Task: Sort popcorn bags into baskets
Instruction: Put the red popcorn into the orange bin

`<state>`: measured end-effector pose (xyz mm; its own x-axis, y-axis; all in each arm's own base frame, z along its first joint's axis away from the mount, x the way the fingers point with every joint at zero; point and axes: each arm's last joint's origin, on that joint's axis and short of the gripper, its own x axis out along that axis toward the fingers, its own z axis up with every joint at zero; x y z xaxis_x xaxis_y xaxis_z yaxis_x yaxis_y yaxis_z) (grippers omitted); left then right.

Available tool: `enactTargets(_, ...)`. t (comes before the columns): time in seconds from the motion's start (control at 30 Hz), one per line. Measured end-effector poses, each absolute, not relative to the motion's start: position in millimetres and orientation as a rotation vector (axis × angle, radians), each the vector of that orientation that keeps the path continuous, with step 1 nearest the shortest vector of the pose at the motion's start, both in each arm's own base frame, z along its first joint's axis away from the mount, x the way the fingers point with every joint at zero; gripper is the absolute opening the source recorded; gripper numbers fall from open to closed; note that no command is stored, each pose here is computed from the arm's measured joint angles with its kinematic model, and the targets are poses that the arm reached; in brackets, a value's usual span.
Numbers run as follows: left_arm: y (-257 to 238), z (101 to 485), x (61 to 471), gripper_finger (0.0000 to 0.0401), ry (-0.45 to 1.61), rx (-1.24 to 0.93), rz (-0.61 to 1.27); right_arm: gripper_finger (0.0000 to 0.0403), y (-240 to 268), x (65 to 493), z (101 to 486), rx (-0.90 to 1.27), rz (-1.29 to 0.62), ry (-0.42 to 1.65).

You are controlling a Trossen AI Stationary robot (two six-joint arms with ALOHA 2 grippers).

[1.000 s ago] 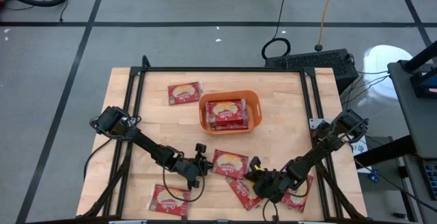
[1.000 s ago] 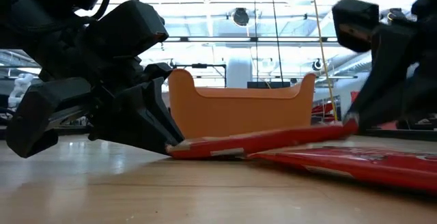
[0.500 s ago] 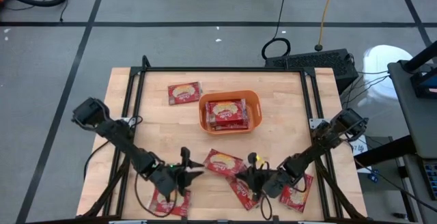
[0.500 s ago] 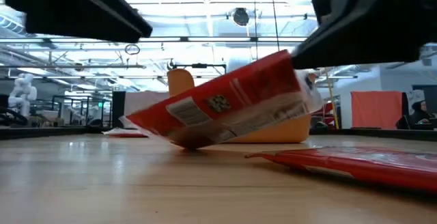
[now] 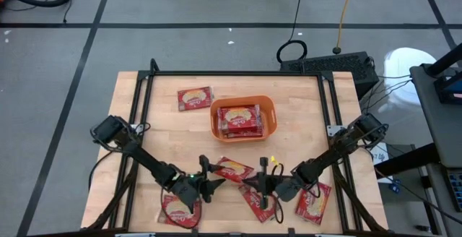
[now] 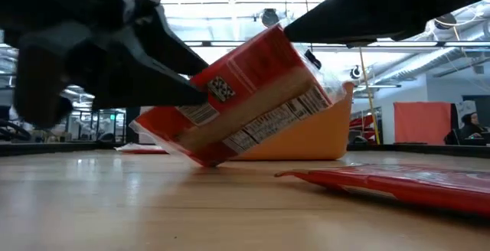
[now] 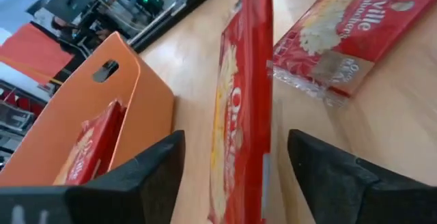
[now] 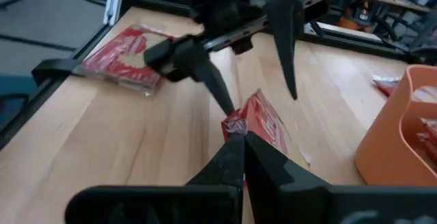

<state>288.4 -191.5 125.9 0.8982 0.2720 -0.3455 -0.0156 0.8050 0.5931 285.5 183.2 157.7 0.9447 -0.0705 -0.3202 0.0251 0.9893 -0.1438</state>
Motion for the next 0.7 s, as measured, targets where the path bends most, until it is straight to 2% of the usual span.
enactTargets(0.17, -197.5, 144.8, 310.6, 0.0214, 0.508, 0.603, 0.136, 0.0, 178.2, 288.6, 157.7, -0.091, -0.073, 0.33)
enactTargets(0.4, -174.8, 161.5, 332.2, 0.0161, 0.748, 0.455, 0.183, 0.0, 177.3, 289.5, 158.4, -0.068, -0.079, 0.323)
enactTargets(0.5, -170.7, 161.1, 332.0, 0.0138, 0.764, 0.423, 0.23, 0.0, 177.3, 289.5, 158.3, -0.045, -0.083, 0.322)
enactTargets(0.7, -174.9, 161.3, 331.3, 0.0077, 0.772, 0.477, 0.163, 0.0, 175.9, 290.4, 158.6, -0.041, -0.087, 0.321)
